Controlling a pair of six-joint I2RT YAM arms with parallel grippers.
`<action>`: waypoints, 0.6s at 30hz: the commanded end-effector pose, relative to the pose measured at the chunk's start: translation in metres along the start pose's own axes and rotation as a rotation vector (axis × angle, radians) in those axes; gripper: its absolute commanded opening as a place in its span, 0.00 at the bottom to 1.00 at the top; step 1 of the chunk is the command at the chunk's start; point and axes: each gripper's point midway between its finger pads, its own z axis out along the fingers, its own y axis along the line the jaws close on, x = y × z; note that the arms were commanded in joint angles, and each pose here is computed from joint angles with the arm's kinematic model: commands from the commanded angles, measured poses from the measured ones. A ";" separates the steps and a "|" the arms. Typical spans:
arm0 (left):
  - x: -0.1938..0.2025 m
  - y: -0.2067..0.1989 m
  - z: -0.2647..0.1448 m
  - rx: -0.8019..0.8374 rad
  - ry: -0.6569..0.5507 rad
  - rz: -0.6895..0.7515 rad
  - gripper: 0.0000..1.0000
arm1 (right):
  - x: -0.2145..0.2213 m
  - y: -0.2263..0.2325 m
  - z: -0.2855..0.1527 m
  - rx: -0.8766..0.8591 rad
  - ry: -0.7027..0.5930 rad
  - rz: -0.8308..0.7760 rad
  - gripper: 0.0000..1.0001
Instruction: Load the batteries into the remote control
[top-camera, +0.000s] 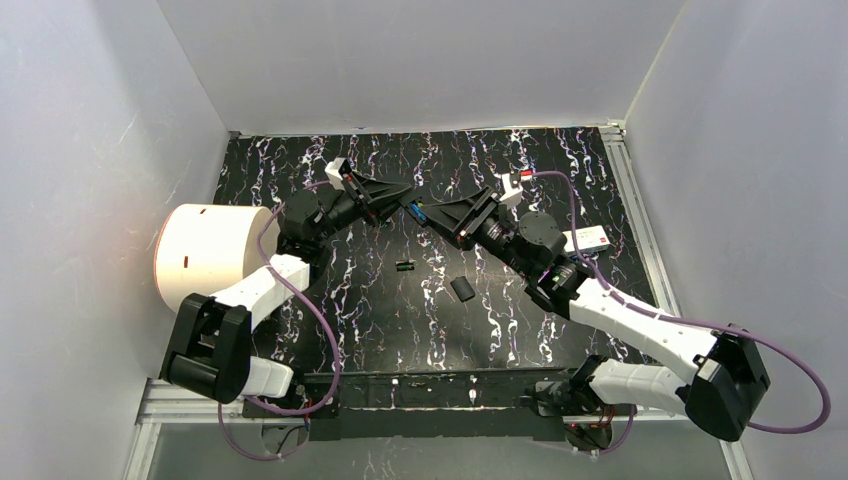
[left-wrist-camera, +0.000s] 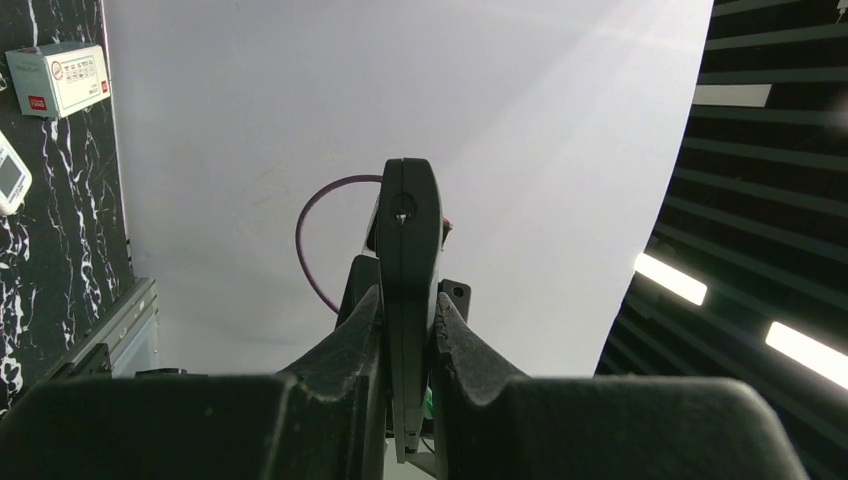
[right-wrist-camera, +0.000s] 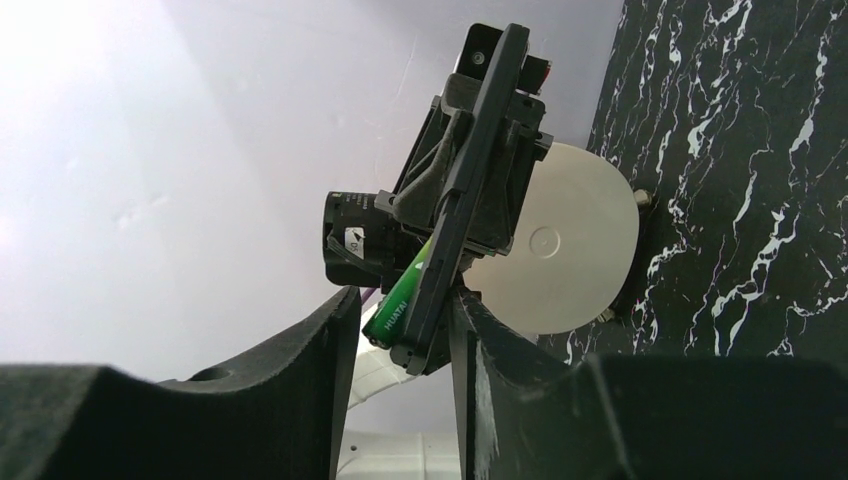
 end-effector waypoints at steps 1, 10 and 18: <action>0.009 -0.015 -0.005 0.046 0.023 0.046 0.00 | -0.008 0.024 0.004 -0.056 -0.008 0.022 0.44; 0.012 -0.027 -0.007 0.079 0.013 0.070 0.00 | -0.007 0.013 0.007 -0.042 0.012 0.042 0.38; 0.018 -0.035 -0.011 0.098 0.021 0.123 0.00 | -0.004 -0.004 0.012 0.031 0.036 0.048 0.34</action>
